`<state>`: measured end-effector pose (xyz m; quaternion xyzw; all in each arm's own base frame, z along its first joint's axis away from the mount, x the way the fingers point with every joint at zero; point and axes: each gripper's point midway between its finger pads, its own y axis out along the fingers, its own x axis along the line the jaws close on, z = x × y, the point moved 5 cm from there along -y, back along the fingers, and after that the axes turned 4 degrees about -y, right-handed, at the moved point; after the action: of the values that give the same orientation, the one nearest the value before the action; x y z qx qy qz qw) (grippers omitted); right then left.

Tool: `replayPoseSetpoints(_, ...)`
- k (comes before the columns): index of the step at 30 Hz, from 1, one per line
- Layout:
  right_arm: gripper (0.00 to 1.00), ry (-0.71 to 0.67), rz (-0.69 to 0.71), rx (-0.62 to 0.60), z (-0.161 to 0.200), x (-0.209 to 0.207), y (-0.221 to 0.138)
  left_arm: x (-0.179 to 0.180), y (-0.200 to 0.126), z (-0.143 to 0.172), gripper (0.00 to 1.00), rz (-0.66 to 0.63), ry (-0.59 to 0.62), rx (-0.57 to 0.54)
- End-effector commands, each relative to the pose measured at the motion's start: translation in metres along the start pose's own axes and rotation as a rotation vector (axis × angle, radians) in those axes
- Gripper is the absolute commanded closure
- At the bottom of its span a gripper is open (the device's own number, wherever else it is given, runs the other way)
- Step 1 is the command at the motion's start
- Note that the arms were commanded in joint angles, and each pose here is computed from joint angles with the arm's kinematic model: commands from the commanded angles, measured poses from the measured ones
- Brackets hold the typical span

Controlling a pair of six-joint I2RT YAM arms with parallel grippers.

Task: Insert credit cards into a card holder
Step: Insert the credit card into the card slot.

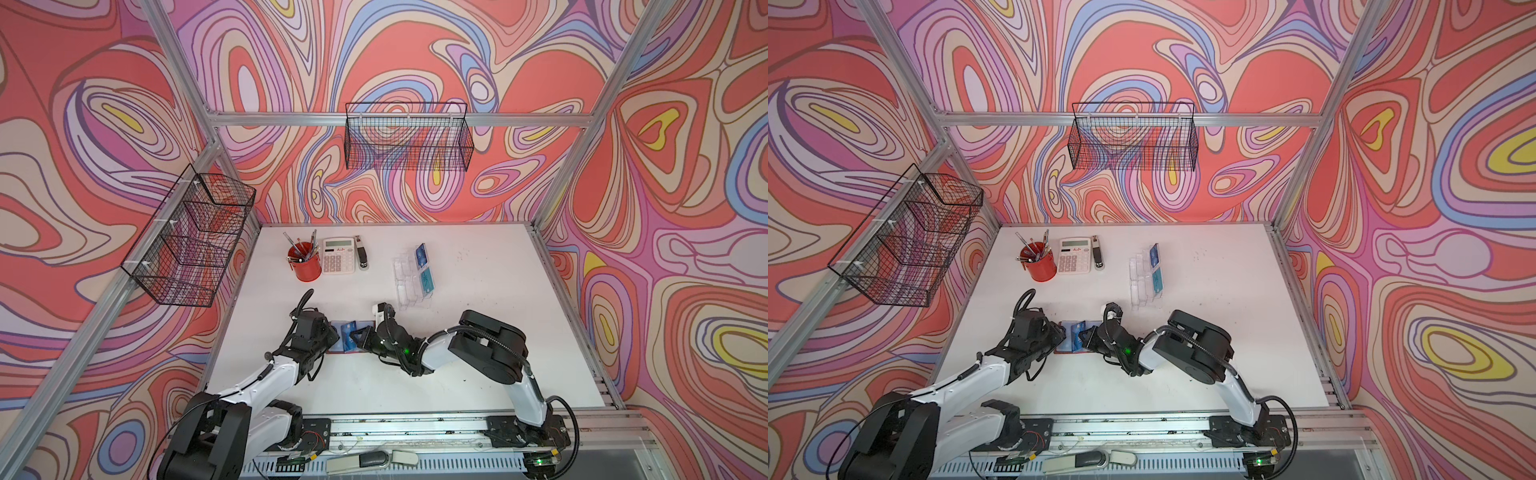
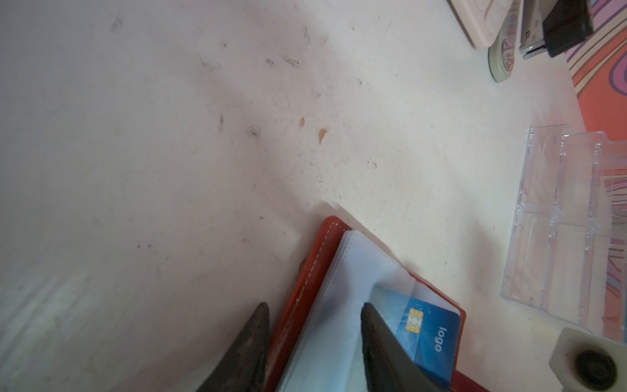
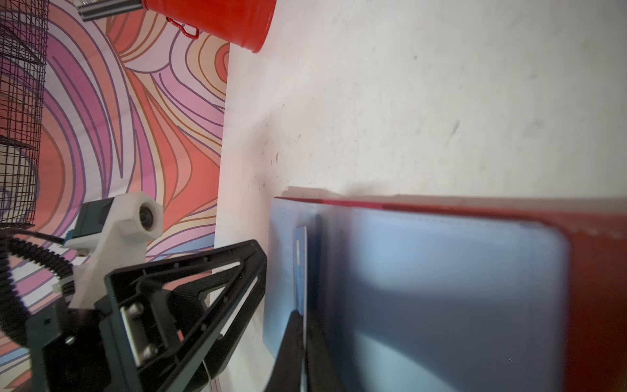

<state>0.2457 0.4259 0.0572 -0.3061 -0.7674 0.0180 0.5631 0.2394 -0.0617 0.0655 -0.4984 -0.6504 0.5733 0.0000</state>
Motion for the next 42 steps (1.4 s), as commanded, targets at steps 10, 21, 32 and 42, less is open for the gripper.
replayPoseSetpoints(10, 1.0, 0.092, 0.14, -0.063, 0.008, -0.041, -0.006, 0.03, 0.002, 0.014, 0.54, -0.105, -0.053, 0.034)
replayPoseSetpoints(21, 1.0, 0.106, 0.103, -0.046, 0.007, -0.031, 0.005, 0.035, -0.001, 0.018, 0.54, -0.073, -0.096, 0.02)
replayPoseSetpoints(32, 1.0, 0.071, 0.13, -0.024, 0.02, -0.021, 0.004, 0.031, 0.0, 0.023, 0.55, -0.067, -0.095, 0.023)
replayPoseSetpoints(42, 0.68, -0.177, 0.484, -0.075, -0.004, -0.022, -0.022, 0.028, -0.006, 0.015, 0.52, -0.088, -0.047, -0.01)
